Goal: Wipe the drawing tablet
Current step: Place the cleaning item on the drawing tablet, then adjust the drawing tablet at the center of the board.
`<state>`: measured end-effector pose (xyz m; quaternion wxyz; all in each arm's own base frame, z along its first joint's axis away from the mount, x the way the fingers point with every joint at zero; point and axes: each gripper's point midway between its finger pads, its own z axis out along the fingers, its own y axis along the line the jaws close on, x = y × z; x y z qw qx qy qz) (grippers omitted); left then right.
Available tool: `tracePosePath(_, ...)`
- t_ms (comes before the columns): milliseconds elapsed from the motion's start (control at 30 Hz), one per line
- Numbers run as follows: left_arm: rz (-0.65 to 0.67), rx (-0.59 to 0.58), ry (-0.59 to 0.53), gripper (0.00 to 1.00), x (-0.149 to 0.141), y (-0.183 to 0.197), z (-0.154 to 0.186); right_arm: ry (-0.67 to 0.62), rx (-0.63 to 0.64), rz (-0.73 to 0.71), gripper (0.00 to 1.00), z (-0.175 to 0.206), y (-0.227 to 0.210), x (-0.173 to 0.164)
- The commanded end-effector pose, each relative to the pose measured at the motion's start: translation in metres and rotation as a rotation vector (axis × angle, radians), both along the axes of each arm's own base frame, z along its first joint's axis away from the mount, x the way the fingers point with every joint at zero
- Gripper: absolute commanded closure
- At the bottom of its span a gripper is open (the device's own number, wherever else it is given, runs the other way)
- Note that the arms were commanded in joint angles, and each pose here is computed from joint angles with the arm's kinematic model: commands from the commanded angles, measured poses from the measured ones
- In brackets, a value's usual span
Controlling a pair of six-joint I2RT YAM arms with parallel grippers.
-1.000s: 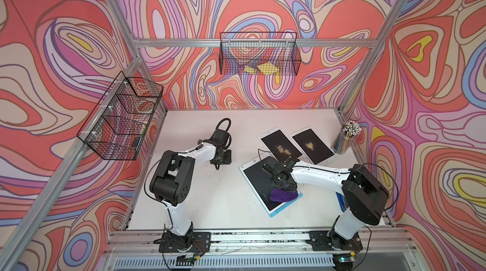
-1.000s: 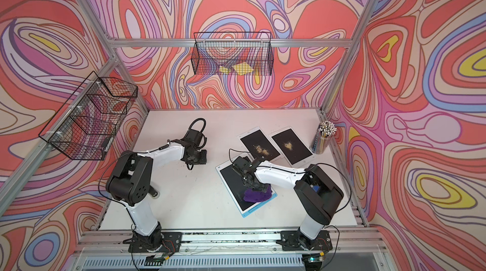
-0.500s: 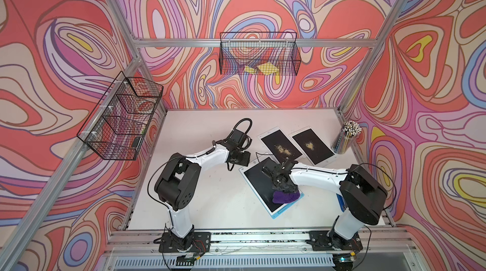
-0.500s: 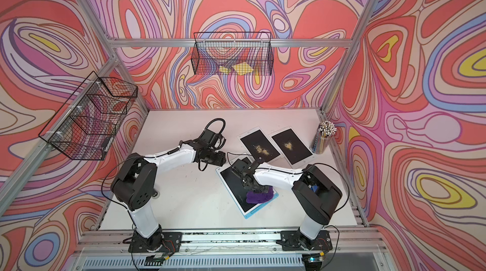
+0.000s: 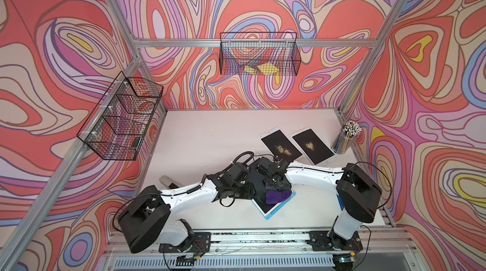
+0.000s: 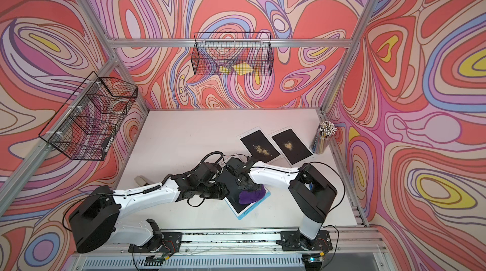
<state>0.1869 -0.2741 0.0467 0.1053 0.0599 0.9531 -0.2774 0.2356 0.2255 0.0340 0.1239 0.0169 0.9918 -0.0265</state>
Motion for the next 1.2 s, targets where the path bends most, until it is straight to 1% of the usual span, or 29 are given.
tracePosePath(0,0.044,-0.081,0.014,0.45,0.006,-0.025,0.005,0.035,0.033,0.097,0.69,-0.001,0.016,-0.003)
tracePosePath(33,0.049,-0.082,0.016,0.45,0.005,-0.026,0.004,0.022,0.041,0.107,0.52,0.006,0.016,-0.003)
tracePosePath(67,0.058,-0.080,0.014,0.45,0.005,-0.026,0.004,0.004,0.045,0.115,0.37,0.013,0.014,-0.002)
tracePosePath(133,0.076,-0.080,0.013,0.44,0.006,-0.025,0.005,-0.036,0.037,0.120,0.12,0.028,0.006,0.000)
tracePosePath(167,0.088,-0.080,0.013,0.44,0.006,-0.023,0.006,-0.053,0.038,0.128,0.04,0.037,0.003,0.001)
tracePosePath(200,0.099,-0.079,0.014,0.44,0.006,-0.022,0.007,-0.059,0.041,0.129,0.02,0.042,-0.001,0.001)
tracePosePath(267,0.120,-0.082,0.017,0.44,0.006,-0.020,0.011,-0.071,0.064,0.122,0.02,0.053,-0.012,0.002)
tracePosePath(333,0.139,-0.075,0.019,0.44,0.005,-0.016,0.013,-0.074,0.095,0.095,0.02,0.056,-0.027,0.004)
tracePosePath(433,0.169,-0.049,0.027,0.44,0.001,-0.005,0.015,-0.058,0.127,0.040,0.02,0.048,-0.048,0.009)
tracePosePath(533,0.202,-0.028,0.051,0.44,-0.006,0.006,0.010,-0.031,0.157,0.003,0.03,0.030,-0.059,0.018)
tracePosePath(600,0.218,-0.013,0.060,0.43,-0.008,0.011,0.004,-0.012,0.183,0.005,0.03,0.018,-0.055,0.022)
tracePosePath(733,0.235,-0.022,0.086,0.41,-0.010,0.011,-0.014,0.003,0.260,0.026,0.04,0.003,-0.038,0.024)
tracePosePath(867,0.262,-0.041,0.099,0.41,-0.008,0.008,-0.029,0.013,0.308,0.037,0.05,-0.003,-0.029,0.022)
tracePosePath(1000,0.281,-0.028,0.096,0.41,0.001,0.011,-0.041,0.040,0.328,0.035,0.06,-0.012,-0.028,0.014)
tracePosePath(1167,0.315,-0.015,0.100,0.41,0.019,0.026,-0.050,0.081,0.413,0.015,0.08,-0.016,-0.023,-0.011)
